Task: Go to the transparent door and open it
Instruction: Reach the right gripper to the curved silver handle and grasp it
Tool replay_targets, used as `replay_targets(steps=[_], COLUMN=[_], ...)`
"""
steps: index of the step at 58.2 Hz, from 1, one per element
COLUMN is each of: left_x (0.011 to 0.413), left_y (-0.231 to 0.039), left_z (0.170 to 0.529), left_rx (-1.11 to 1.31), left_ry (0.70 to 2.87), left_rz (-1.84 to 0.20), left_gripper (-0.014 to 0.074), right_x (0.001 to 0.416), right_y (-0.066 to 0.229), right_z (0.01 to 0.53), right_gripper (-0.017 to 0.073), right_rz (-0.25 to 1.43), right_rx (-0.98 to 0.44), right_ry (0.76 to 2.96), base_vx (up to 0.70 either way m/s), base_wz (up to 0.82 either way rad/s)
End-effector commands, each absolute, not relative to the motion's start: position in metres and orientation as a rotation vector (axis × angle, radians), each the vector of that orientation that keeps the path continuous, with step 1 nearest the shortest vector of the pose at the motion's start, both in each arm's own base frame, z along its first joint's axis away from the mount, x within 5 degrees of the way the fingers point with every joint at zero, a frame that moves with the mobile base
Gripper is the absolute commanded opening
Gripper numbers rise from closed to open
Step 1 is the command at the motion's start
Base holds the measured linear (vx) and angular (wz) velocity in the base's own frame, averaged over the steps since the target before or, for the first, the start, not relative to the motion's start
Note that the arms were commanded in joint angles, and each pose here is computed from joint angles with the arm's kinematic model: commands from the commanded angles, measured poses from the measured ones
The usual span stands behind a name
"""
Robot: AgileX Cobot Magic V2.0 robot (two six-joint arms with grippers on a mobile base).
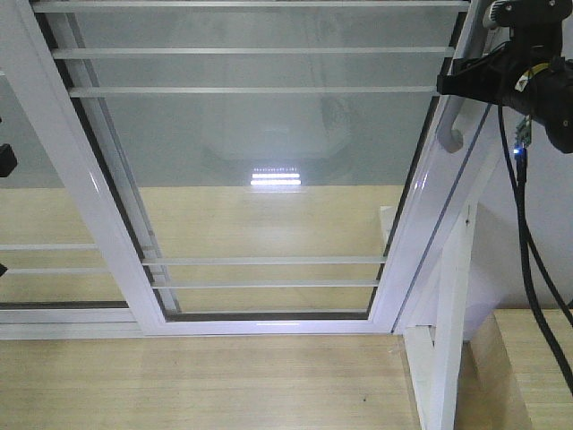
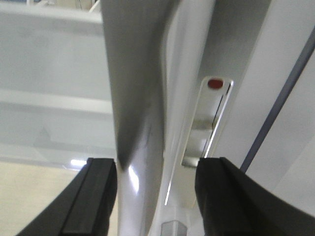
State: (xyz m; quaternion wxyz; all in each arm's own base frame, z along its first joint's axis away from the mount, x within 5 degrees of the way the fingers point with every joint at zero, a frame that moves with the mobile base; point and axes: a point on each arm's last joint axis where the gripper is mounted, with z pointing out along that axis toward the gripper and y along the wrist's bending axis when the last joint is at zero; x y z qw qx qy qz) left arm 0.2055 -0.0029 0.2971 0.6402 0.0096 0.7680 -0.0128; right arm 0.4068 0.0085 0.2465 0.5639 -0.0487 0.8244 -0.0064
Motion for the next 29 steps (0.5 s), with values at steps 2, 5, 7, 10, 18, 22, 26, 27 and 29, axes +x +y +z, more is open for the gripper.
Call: replay_targets(steps=[2,5,7,10,18,22,26,27,29], left_x=[0.207,0.207,0.207,0.207,0.207,0.207,0.207,0.207,0.207], left_y=[-0.005,-0.005,-0.005,-0.005,-0.005,-0.005,-0.005,-0.005,-0.005], left_z=[0.319,0.319,0.319,0.319,0.318,0.318,0.318,0.318,0.318], left_rx=[0.023,0.023,0.023,0.023,0.023,0.023,0.023,0.023,0.023], left_ry=[1.625,1.625,1.625,1.625,1.626,1.626,1.626,1.626,1.626], left_rz=[-0.052,-0.052,-0.052,-0.052,-0.052,-0.052,-0.052,-0.052,-0.052], left_gripper=[0.044,0.044,0.044,0.044,0.044,0.044,0.044,0.044,0.044], right_x=[0.41,0.412,0.413,0.414,0.416,0.417,0.417,0.417,0.417], right_y=[0.01,0.01,0.01,0.01,0.011,0.009,0.01,0.01,0.01], right_z=[0.279,0.277,0.275,0.273,0.269,0.269,0.27,0.271,0.272], right_gripper=[0.0426,0.0413,0.0399,0.0376,0.0297,0.0248,0.0192,0.0174,0.0143], right_rz=[-0.005,-0.002,0.0,0.003,0.0,-0.001,0.003,0.003,0.005], right_rx=[-0.119,-0.12,-0.121,-0.122,-0.132,-0.127,-0.125,-0.125,-0.126], right_ry=[1.768,1.758,1.75,1.744,1.749,1.743,1.727,1.721,1.707], base_vx=[0.0,0.0,0.0,0.0,0.0,0.0,0.0,0.0,0.0], base_wz=[0.0,0.0,0.0,0.0,0.0,0.0,0.0,0.0,0.0])
